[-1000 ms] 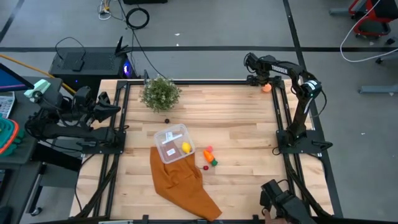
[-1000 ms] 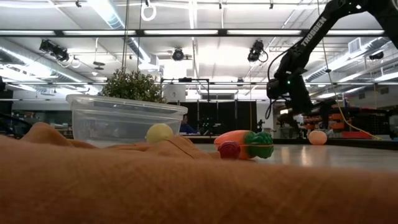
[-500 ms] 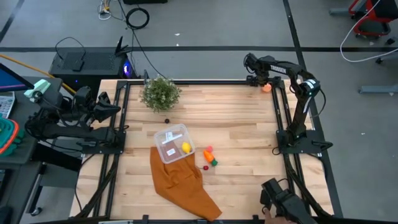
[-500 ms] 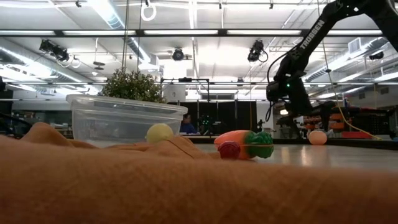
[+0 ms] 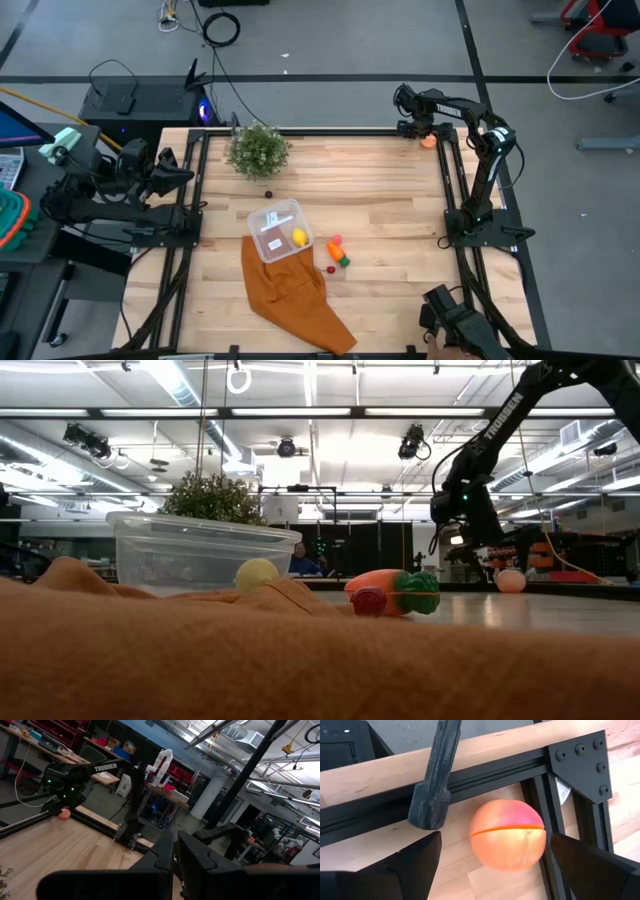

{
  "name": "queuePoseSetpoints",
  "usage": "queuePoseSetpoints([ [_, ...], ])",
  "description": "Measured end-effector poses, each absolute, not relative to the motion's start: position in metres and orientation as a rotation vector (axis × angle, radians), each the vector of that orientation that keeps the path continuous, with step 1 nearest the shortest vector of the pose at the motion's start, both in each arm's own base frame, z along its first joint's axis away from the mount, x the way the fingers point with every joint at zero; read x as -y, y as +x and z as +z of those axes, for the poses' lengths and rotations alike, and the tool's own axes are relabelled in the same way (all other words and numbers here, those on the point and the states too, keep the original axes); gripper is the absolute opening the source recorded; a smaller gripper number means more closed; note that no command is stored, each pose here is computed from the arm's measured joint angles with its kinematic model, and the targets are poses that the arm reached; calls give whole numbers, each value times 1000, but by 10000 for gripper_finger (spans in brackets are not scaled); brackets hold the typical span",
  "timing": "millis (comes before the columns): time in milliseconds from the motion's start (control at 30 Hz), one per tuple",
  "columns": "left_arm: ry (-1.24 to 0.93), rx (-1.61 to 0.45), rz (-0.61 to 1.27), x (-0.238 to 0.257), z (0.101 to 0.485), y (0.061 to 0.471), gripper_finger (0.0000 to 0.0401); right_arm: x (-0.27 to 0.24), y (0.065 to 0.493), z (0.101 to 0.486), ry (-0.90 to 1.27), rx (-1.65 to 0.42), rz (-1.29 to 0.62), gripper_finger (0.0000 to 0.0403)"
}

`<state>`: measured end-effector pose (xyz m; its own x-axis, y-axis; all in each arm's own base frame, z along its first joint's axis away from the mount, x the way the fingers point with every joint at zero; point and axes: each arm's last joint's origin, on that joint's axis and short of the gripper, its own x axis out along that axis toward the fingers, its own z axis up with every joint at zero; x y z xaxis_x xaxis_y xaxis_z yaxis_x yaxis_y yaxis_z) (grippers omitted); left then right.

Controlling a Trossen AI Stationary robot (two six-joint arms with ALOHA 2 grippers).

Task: Pick and placing Produce into tupperware
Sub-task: Put the top pink peach into the bin

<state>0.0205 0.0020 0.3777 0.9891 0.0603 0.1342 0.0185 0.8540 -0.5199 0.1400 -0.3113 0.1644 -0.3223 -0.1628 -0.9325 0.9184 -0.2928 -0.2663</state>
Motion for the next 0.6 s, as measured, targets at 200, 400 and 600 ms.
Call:
queuePoseSetpoints([
  [200,-547,148,22,-2,378,20,35,312,138,164,1092,-1119,-1722,318],
  [400,-547,148,22,-2,378,20,31,313,136,164,1096,-1115,-1725,285],
  [600,-546,148,22,-2,378,20,25,313,136,165,1091,-1122,-1717,249],
])
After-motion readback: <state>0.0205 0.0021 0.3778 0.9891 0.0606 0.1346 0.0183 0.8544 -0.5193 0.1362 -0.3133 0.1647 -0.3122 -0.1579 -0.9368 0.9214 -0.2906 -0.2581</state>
